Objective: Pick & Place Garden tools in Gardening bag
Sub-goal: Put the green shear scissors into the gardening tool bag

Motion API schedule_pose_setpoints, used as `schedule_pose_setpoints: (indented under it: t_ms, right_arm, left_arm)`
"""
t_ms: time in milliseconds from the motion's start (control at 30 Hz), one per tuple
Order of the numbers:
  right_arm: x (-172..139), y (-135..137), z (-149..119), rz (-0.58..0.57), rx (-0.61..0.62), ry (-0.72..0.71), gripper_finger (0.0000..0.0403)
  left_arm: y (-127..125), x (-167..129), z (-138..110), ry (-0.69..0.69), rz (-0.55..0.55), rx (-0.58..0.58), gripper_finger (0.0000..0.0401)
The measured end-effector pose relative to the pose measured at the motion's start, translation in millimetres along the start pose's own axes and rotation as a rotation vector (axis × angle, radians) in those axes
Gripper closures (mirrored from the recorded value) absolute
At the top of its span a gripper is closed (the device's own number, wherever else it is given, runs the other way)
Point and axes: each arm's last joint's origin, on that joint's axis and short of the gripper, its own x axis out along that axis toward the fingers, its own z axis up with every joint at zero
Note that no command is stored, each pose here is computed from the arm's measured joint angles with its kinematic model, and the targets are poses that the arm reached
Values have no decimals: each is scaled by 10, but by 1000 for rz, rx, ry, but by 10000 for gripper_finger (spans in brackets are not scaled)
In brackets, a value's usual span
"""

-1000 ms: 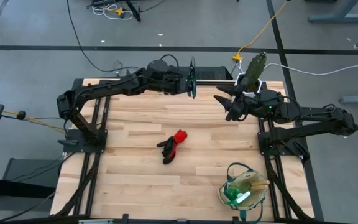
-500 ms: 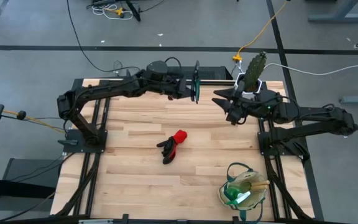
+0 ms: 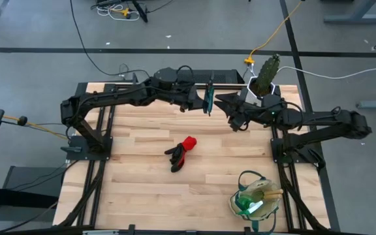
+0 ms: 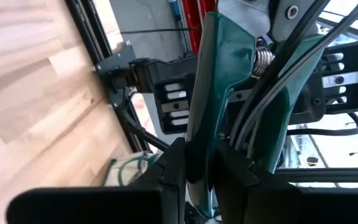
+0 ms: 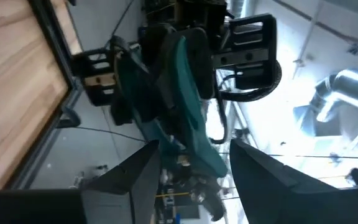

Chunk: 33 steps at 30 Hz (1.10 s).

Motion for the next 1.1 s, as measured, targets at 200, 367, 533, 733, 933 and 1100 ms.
schedule_pose_setpoints:
  t_ms: [200,367,533,733,933,1100]
  right_arm:
    - [49,10,12,-22,-46,0,206]
    - [78,18,32,-34,-70,-46,206]
    - [77,-17,42,-72,-62,-72,206]
    - [78,-53,57,-114,-55,-120,206]
    - [143,-23,81,-133,-51,-151,206]
    - [227,20,101,-157,-47,-153,206]
  left_arm:
    - [-14,1,-8,27,-18,-28,342]
    - [-23,0,-3,24,-28,-37,342]
    - [-35,0,-5,38,-42,-39,342]
    - [-50,-2,-7,56,-61,-42,339]
    - [-65,-2,-4,58,-76,-48,341]
    - [-72,3,-24,83,-83,-53,340]
